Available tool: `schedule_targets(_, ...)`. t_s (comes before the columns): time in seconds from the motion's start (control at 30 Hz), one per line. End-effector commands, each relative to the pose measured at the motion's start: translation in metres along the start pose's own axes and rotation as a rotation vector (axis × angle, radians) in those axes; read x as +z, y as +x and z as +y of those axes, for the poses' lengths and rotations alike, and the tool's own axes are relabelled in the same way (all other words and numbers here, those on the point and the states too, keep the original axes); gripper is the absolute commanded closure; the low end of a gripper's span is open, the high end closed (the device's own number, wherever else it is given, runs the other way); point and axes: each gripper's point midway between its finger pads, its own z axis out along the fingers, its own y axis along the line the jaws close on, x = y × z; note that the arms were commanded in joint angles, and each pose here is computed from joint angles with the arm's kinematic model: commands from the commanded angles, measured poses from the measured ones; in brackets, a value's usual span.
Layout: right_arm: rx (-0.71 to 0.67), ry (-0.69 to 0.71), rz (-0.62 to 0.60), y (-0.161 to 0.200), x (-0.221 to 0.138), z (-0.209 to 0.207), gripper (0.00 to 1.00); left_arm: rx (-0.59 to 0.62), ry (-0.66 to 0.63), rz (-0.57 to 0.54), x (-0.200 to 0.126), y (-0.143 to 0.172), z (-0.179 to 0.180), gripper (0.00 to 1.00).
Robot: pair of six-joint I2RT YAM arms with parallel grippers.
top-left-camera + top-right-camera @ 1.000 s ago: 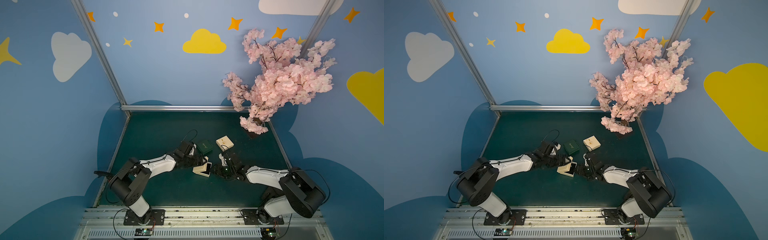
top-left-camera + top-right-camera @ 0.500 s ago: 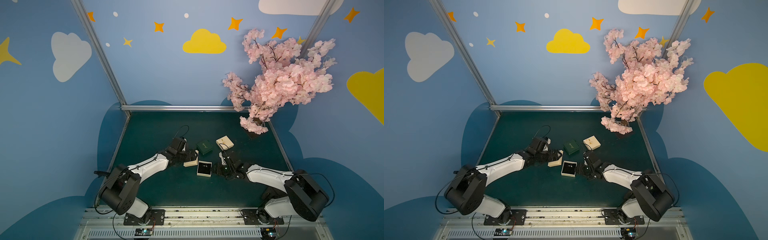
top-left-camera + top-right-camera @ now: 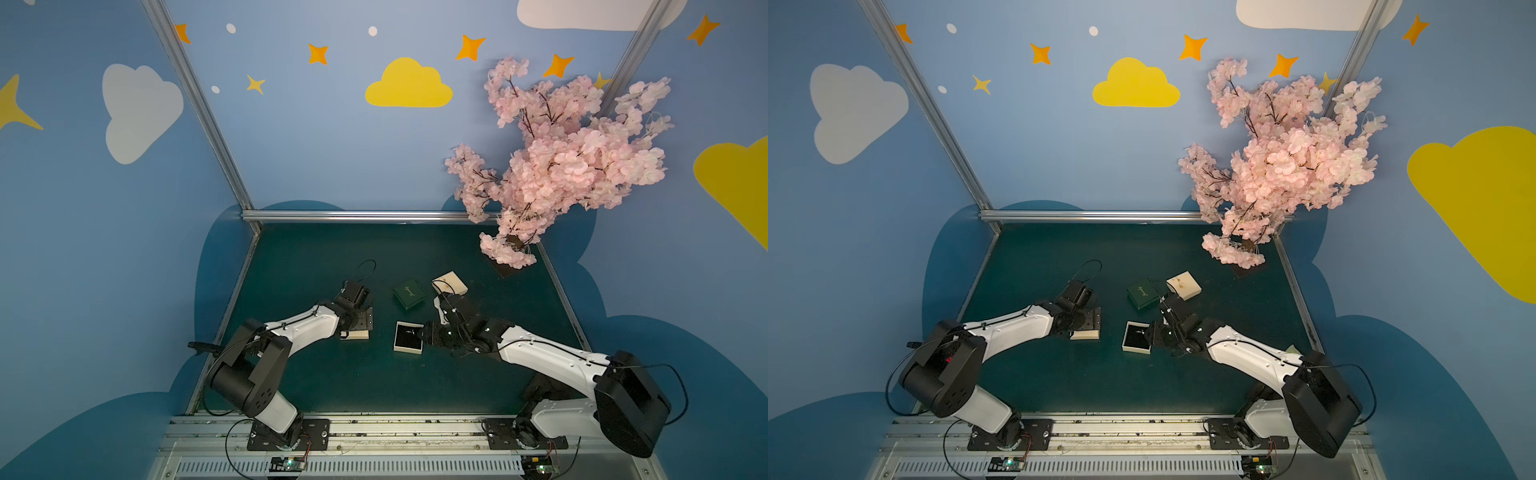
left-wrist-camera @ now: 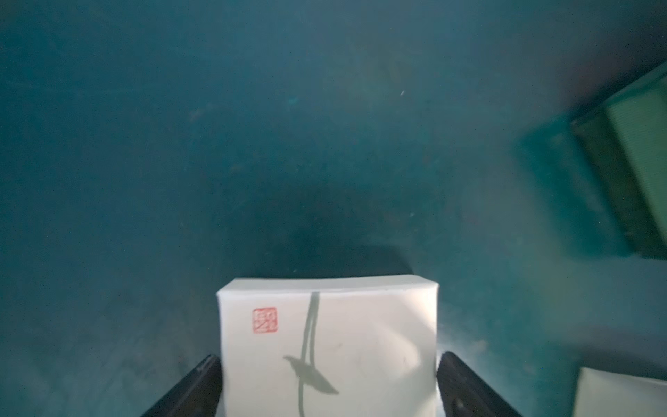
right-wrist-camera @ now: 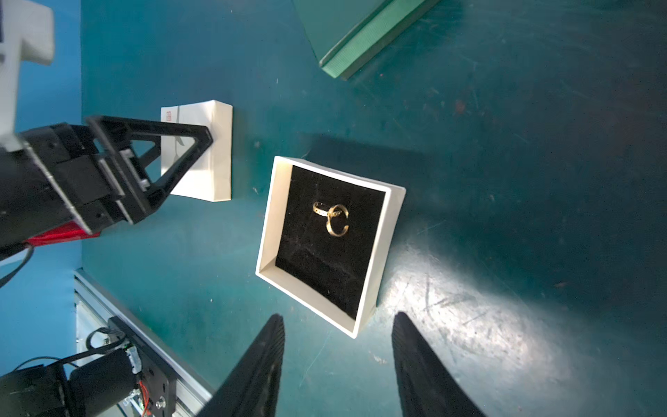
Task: Take the rings out of the lift-off lid box
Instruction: Place the lid at the center of the board.
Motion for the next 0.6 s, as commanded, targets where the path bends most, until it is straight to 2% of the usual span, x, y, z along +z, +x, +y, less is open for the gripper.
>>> schedule_targets(0.0,-0.039,0.047,0.045,0.003,0.005,-0.002,0.49,0.025,-0.018,0.005,0.002,-0.002,0.002,0.01)
schedule_targets(0.13,-0.066,0.062,0.11,0.005,0.016,0.006,0.55,0.014,0.02,0.008,0.001,0.0,-0.004,0.0)
schedule_targets(0.3,-0.105,0.075,0.145,0.006,0.028,0.018,0.61,-0.022,0.121,-0.053,-0.015,-0.005,-0.016,0.0)
schedule_targets(0.57,-0.166,0.218,0.186,0.006,0.037,0.009,0.71,-0.063,0.19,-0.17,-0.04,-0.014,-0.015,0.01)
